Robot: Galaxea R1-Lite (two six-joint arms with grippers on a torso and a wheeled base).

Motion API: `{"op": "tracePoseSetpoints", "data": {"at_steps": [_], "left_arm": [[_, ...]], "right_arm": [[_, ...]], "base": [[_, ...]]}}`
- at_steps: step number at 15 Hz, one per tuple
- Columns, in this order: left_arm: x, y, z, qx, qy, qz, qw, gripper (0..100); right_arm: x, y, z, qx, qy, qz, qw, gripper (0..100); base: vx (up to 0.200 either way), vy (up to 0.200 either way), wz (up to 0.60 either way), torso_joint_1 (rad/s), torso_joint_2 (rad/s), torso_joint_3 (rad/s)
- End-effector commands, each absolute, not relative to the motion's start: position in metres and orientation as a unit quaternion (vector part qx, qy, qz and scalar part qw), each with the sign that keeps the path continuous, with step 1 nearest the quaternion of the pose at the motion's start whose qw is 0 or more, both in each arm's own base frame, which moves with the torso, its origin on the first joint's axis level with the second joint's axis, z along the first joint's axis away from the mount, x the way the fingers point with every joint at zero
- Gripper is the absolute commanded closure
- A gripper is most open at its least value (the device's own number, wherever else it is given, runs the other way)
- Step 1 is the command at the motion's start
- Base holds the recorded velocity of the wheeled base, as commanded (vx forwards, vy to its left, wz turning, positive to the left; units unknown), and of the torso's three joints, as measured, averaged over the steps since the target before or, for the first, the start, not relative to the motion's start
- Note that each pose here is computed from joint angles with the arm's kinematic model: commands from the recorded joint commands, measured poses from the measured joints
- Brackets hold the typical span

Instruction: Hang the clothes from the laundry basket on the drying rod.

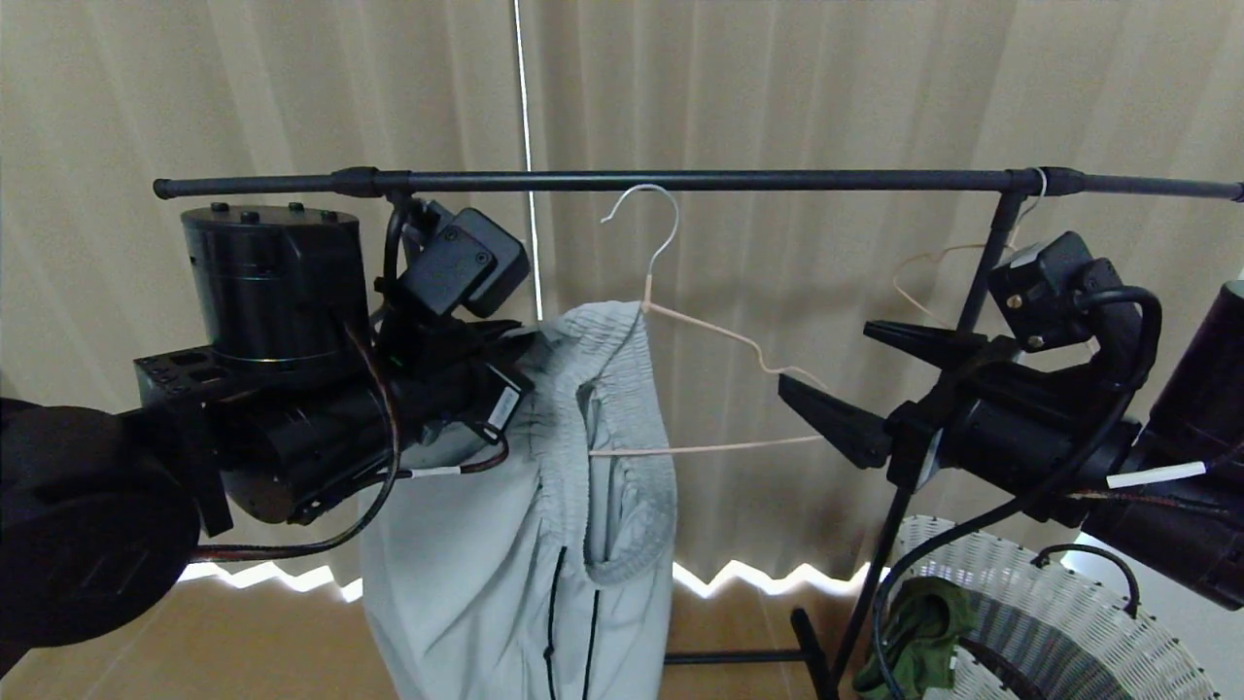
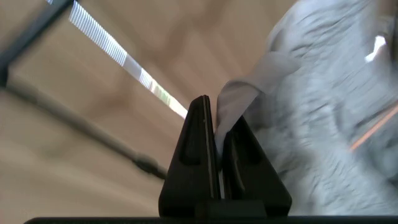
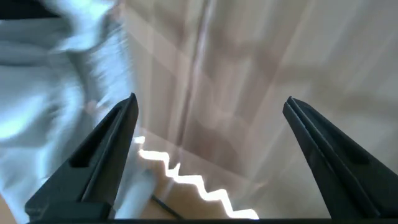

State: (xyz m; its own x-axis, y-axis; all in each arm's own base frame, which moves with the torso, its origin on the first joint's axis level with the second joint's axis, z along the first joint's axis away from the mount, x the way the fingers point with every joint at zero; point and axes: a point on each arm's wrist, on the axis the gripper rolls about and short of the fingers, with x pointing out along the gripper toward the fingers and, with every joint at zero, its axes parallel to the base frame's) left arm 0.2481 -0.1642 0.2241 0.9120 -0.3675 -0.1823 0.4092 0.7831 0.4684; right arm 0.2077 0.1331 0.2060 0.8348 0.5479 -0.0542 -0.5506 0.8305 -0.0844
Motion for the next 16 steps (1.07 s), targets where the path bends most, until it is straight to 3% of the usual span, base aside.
{"op": "tracePoseSetpoints", "data": {"at_steps": [1, 6, 8, 16], "left_arm": [[0.252, -0.166, 0.224, 0.243, 0.045, -0.195, 0.949, 100], [0.253, -0.170, 0.238, 0.175, 0.030, -0.183, 0.967, 100], [0.250, -0.172, 0.246, 0.157, 0.001, -0.194, 0.968, 100], [0.241, -0.176, 0.265, 0.128, -0.066, -0.214, 0.966, 100]], "right_arm": [[0.202, 0.138, 0.197, -0.051, 0.022, 0.302, 0.952, 0], [0.198, 0.153, 0.170, -0.068, 0.070, 0.330, 0.939, 0], [0.205, 0.158, 0.161, -0.072, 0.086, 0.328, 0.938, 0], [0.245, 0.170, 0.147, -0.068, 0.109, 0.274, 0.953, 0]], "base": [[0.000, 0.000, 0.00, 0.000, 0.00, 0.000], [0.000, 0.000, 0.00, 0.000, 0.00, 0.000], [0.000, 0.000, 0.00, 0.000, 0.00, 0.000], [0.000, 0.000, 0.00, 0.000, 0.00, 0.000]]}}
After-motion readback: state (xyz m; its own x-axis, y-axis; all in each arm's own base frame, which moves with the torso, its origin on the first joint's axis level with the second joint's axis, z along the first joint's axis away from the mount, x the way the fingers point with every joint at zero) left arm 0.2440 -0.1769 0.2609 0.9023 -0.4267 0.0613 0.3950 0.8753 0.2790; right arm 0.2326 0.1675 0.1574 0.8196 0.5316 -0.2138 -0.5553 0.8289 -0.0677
